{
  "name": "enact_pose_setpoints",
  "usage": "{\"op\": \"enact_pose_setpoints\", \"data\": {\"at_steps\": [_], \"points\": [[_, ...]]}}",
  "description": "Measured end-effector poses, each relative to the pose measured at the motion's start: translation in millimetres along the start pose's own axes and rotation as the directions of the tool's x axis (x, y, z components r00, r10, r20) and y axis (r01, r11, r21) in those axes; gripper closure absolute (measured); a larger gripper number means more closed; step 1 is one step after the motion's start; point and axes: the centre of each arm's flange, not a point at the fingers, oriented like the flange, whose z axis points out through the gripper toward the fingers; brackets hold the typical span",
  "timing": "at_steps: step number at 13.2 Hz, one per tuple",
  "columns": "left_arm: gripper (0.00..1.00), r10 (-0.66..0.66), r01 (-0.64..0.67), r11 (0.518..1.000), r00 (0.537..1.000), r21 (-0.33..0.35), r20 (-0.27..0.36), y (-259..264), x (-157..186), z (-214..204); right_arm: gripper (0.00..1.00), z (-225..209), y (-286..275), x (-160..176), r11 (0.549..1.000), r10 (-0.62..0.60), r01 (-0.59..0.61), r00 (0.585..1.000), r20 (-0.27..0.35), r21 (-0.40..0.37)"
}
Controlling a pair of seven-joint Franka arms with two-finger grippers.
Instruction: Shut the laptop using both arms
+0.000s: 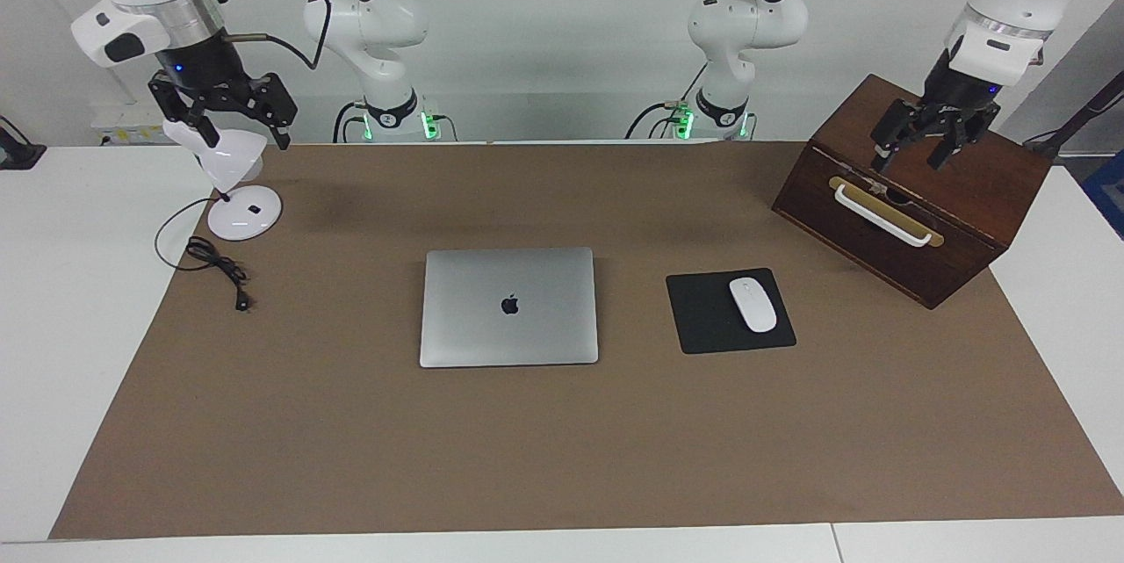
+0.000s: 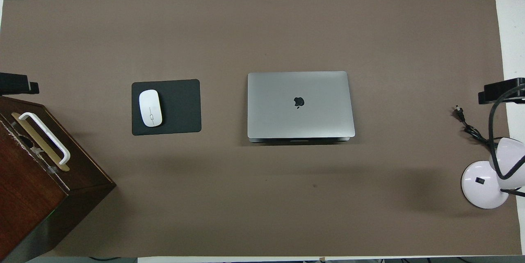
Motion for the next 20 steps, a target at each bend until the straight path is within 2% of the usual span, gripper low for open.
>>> {"op": "enact_pose_setpoints", "data": {"at_steps": [4, 7, 20], "points": [[0.00, 0.025, -0.028, 0.998, 0.997, 0.052, 0.067, 5, 15, 25, 0.00, 1, -2, 3, 1.000, -0.005, 0.005, 1.000, -0.025, 0.002], [0.00, 0.058, -0.064, 0.996, 0.994, 0.058, 0.097, 10, 19, 39, 0.00, 2, -2, 3, 1.000, -0.006, 0.006, 1.000, -0.025, 0.002], [0.00, 0.061, -0.066, 0.996, 0.995, 0.057, 0.085, 9, 20, 38, 0.00, 4, -3, 3, 1.000, -0.008, 0.008, 1.000, -0.019, 0.002]]}}
